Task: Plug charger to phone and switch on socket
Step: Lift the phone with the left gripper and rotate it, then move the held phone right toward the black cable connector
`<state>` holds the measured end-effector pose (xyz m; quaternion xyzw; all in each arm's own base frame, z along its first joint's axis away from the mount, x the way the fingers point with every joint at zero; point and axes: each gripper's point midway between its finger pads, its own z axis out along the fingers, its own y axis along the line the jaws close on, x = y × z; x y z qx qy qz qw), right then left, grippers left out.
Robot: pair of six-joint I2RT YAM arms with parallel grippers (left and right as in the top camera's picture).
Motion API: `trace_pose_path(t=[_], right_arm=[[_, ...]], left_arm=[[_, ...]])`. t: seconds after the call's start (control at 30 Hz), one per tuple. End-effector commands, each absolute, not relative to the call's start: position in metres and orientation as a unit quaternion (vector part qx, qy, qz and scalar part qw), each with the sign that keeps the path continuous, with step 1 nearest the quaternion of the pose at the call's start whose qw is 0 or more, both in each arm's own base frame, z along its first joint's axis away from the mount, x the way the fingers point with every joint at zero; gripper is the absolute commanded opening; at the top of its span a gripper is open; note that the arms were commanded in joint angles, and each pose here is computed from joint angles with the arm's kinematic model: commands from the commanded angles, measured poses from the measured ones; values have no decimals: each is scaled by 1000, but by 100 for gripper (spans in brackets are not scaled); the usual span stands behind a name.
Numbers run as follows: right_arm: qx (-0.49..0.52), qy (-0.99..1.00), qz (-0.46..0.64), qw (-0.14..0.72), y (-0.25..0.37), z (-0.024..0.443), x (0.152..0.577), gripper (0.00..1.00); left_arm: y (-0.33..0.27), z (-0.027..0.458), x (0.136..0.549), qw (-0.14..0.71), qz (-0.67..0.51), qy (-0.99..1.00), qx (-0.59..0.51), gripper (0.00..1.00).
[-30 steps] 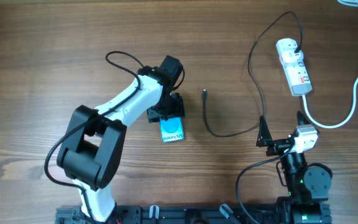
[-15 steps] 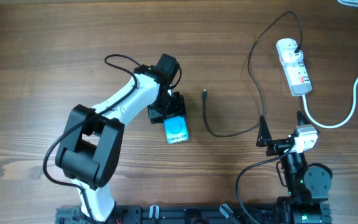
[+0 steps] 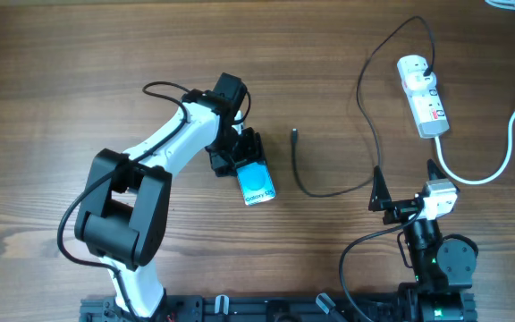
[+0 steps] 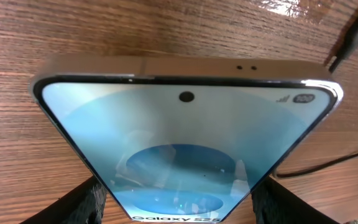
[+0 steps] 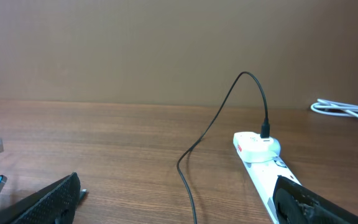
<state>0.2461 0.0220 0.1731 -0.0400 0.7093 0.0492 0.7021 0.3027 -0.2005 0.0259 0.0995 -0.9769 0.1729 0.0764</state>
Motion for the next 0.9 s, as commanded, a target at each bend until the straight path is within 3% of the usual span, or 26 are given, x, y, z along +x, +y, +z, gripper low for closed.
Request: trace_pose_path(t=[0.0, 0.33, 0.67, 0.8, 0.87], right_arm=[[-37, 707, 38, 705, 18, 174, 246, 100], [-37, 707, 38, 705, 18, 174, 246, 100], [-37, 707, 38, 705, 18, 174, 246, 100], [-37, 707, 38, 705, 18, 174, 246, 100], [-37, 707, 38, 705, 18, 174, 246, 100]], left_arm=[[-204, 39, 303, 67, 194, -975, 87, 67], [-202, 43, 309, 68, 220, -969, 88, 67], [-191, 18, 313, -23, 57, -996, 59, 69], [-209, 17, 316, -44, 63, -996, 37, 84], [-210, 17, 316, -44, 66, -996, 44, 86]])
